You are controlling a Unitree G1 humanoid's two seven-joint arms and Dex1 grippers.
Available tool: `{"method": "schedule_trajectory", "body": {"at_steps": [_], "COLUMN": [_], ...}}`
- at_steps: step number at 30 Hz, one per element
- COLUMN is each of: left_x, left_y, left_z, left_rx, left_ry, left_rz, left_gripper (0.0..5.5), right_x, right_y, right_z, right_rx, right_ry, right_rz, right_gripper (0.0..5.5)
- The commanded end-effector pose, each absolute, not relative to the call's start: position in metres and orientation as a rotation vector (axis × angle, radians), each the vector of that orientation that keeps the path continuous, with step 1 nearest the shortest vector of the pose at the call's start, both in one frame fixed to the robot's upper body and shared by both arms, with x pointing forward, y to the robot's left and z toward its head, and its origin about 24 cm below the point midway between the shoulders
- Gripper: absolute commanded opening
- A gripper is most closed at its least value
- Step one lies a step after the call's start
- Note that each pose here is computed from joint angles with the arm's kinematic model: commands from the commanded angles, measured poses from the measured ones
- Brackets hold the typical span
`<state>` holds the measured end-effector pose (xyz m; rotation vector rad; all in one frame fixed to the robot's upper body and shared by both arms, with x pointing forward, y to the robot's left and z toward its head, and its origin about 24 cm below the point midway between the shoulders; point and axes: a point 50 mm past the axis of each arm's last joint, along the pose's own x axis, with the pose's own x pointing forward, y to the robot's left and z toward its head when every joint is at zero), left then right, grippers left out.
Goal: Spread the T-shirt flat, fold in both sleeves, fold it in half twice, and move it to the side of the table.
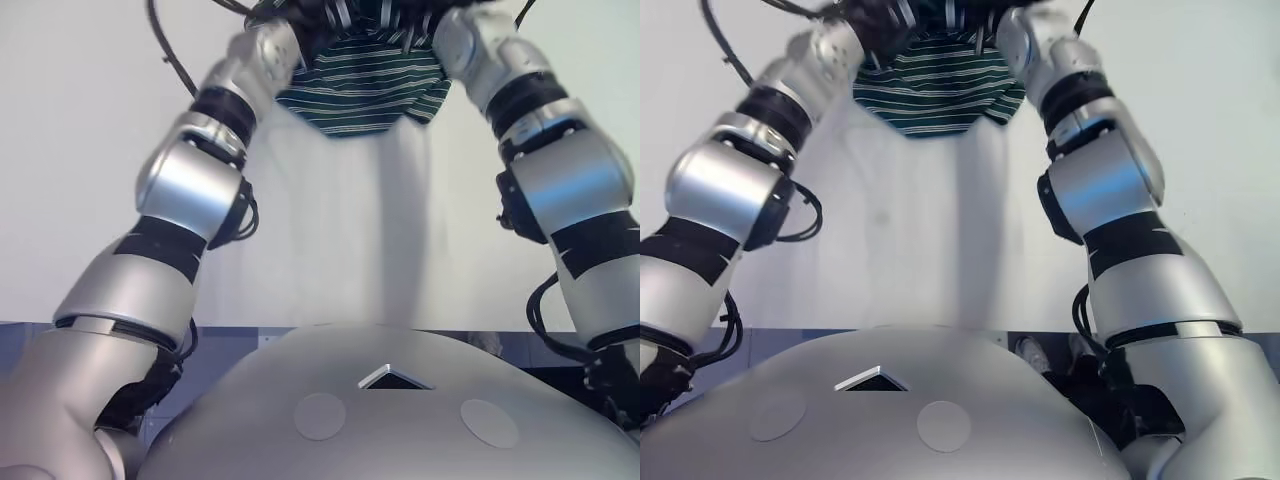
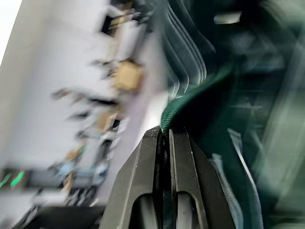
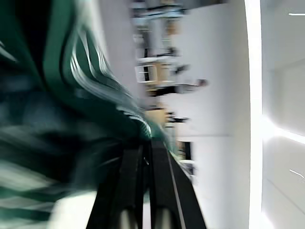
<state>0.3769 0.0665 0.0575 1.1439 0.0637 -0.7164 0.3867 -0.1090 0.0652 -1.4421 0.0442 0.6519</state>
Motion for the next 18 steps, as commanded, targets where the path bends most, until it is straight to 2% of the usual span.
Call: {"method": "schedule_trajectory", "body": {"at_steps": [1,3,5,7,8,12,15,18], "left_x": [0.342,0.32,0.294,0.263,0.253,0.19,0.169,0.171], "left_y": [0.066,0.095,0.119,0.129,0.131,0.136,0.133,0.139], "left_z": [0.003,-0.027,-0.044,-0.043,-0.039,0.022,0.061,0.099], "left_rx": [1.256,1.411,1.415,1.261,1.22,0.75,0.525,0.54], "left_ry": [0.298,0.552,0.711,0.715,0.699,0.679,0.689,0.675], "left_rz": [-1.03,-1.219,-1.504,-1.837,-1.924,-2.26,-2.366,-2.37], "left_gripper": [0.0,0.0,0.0,0.0,0.0,0.0,0.0,0.0], "right_x": [0.359,0.336,0.297,0.258,0.248,0.176,0.157,0.147], "right_y": [-0.128,-0.15,-0.173,-0.184,-0.186,-0.187,-0.186,-0.184], "right_z": [0.022,-0.005,-0.028,-0.032,-0.029,0.018,0.055,0.095], "right_rx": [-1.432,-1.444,-1.352,-1.194,-1.152,-0.904,-0.784,-0.633], "right_ry": [0.215,0.339,0.429,0.423,0.408,0.427,0.49,0.549], "right_rz": [0.89,1.053,1.335,1.598,1.661,1.979,2.069,2.1], "right_gripper": [0.02,0.02,0.02,0.02,0.02,0.02,0.02,0.02]}}
